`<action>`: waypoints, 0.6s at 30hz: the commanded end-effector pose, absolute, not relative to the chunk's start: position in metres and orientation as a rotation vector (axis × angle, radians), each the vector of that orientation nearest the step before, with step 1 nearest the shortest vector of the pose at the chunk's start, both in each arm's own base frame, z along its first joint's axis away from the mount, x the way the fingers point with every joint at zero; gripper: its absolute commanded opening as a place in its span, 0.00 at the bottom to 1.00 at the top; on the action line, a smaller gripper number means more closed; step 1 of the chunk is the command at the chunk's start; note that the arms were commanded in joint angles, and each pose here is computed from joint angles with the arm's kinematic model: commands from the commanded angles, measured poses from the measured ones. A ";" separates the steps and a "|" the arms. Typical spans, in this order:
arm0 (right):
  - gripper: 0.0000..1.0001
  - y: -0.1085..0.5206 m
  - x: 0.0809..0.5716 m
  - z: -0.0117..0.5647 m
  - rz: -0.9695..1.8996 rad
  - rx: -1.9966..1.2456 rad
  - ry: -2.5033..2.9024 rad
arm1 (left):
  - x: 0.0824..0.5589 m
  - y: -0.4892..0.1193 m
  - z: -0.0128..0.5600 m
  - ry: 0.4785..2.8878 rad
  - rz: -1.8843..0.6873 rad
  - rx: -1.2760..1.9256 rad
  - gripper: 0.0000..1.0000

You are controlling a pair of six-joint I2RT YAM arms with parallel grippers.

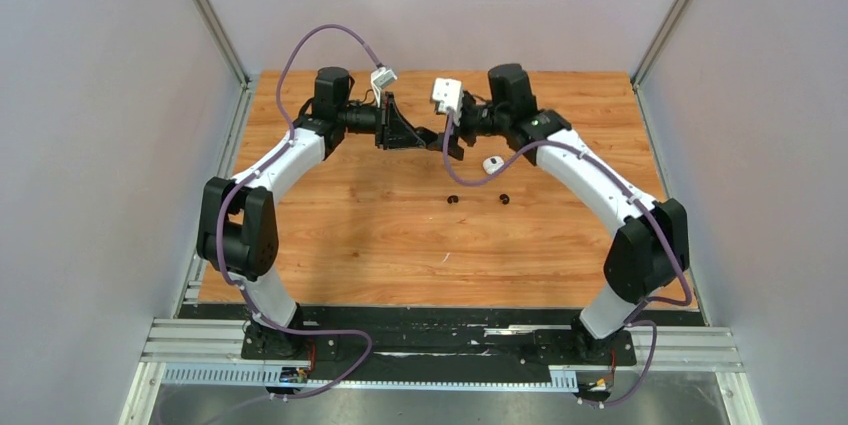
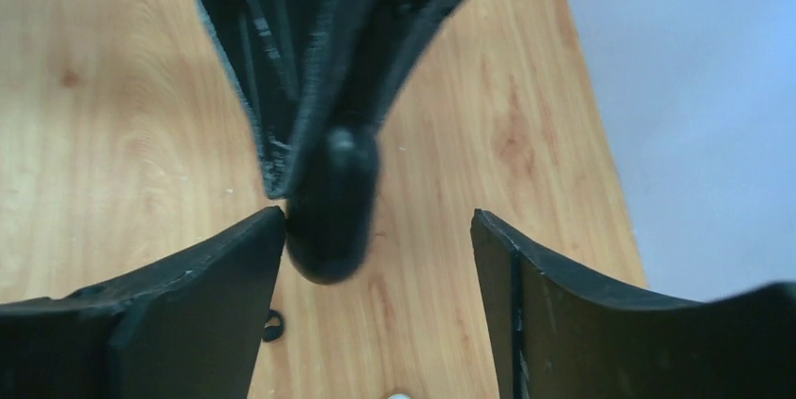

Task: Insert the wireless bluetooth earbuds into the charging case
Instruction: Pick up the charging case at the center of the board, then open the charging case.

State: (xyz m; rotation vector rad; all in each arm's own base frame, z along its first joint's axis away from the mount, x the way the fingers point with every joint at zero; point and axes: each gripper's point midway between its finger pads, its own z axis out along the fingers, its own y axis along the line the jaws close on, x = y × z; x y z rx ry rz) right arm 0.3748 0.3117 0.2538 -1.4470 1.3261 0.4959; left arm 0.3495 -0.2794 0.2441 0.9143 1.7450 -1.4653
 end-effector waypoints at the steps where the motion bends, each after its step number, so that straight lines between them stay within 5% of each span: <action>1: 0.78 0.291 0.352 0.272 0.902 -1.360 1.555 | 0.328 -0.279 0.273 1.517 -1.432 1.135 0.00; 7: 0.84 0.294 0.343 0.284 1.215 -1.264 1.581 | 0.324 -0.276 0.279 1.396 -1.324 1.211 0.00; 18: 0.66 0.305 0.339 0.285 1.326 -1.275 1.536 | 0.321 -0.277 0.283 1.386 -1.333 1.180 0.00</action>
